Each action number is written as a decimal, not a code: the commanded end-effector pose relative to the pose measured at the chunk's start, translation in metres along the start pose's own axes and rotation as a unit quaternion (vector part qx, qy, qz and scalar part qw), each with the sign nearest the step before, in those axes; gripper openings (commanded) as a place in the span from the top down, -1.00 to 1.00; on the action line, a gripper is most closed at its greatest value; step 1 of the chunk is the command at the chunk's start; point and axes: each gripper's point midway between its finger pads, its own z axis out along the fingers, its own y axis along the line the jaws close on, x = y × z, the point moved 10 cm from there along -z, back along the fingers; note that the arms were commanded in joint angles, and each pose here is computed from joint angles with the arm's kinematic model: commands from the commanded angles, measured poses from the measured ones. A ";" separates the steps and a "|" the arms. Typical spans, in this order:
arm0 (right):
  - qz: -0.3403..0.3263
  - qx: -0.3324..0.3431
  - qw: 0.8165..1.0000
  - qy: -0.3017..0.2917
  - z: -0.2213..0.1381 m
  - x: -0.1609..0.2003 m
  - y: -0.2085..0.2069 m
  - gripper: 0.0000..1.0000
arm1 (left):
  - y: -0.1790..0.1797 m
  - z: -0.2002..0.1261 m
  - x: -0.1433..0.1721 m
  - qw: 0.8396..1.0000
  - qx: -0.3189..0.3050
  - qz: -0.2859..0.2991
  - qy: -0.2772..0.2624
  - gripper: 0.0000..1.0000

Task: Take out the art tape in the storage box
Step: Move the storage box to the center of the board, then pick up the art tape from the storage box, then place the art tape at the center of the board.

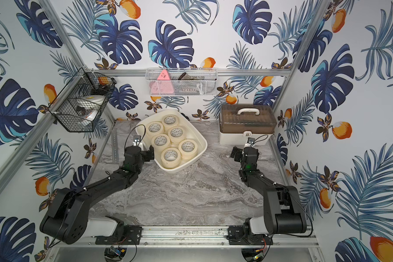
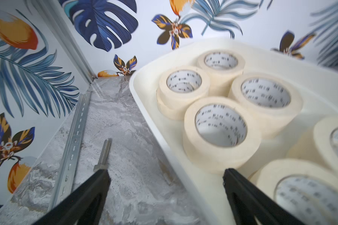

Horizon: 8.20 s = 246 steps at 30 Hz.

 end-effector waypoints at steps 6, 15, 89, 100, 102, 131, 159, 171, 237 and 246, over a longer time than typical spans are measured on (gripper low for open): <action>0.148 0.009 0.960 0.237 -0.007 -0.014 0.015 -1.00 | -0.011 -0.014 -0.015 0.975 0.010 -0.149 0.167 -0.98; 0.185 -0.124 0.919 0.325 -0.027 -0.016 0.051 -1.00 | -0.031 0.009 0.001 0.946 0.038 -0.174 0.270 -0.87; 0.175 -0.114 0.906 0.369 -0.104 -0.031 0.192 -0.75 | -0.076 -0.079 0.030 0.916 0.189 -0.055 0.350 -0.21; 0.182 -0.047 0.902 0.389 -0.040 0.003 0.241 -0.37 | -0.050 -0.111 -0.018 0.945 0.180 -0.044 0.271 -0.59; 0.171 -0.035 0.906 0.387 -0.030 0.006 0.250 -0.35 | -0.043 -0.119 -0.025 0.950 0.181 -0.054 0.248 -0.64; 0.143 0.018 0.920 0.365 0.027 0.049 0.273 0.28 | -0.037 -0.126 -0.038 0.956 0.182 -0.025 0.229 -0.74; 0.028 -0.162 0.921 0.354 -0.059 -0.019 0.290 0.96 | -0.043 -0.133 -0.077 0.955 0.204 -0.018 0.217 -0.71; -0.033 -0.216 0.919 0.330 -0.116 -0.019 0.325 0.94 | -0.029 -0.106 -0.097 0.951 0.175 -0.018 0.255 -0.53; 0.048 -0.157 0.931 0.326 -0.122 -0.060 0.175 -0.40 | 0.008 0.067 -0.012 0.920 -0.019 -0.202 0.334 1.00; 0.055 -0.135 0.931 0.334 -0.115 -0.055 0.150 -0.41 | -0.001 0.098 0.004 0.918 -0.028 -0.188 0.349 1.00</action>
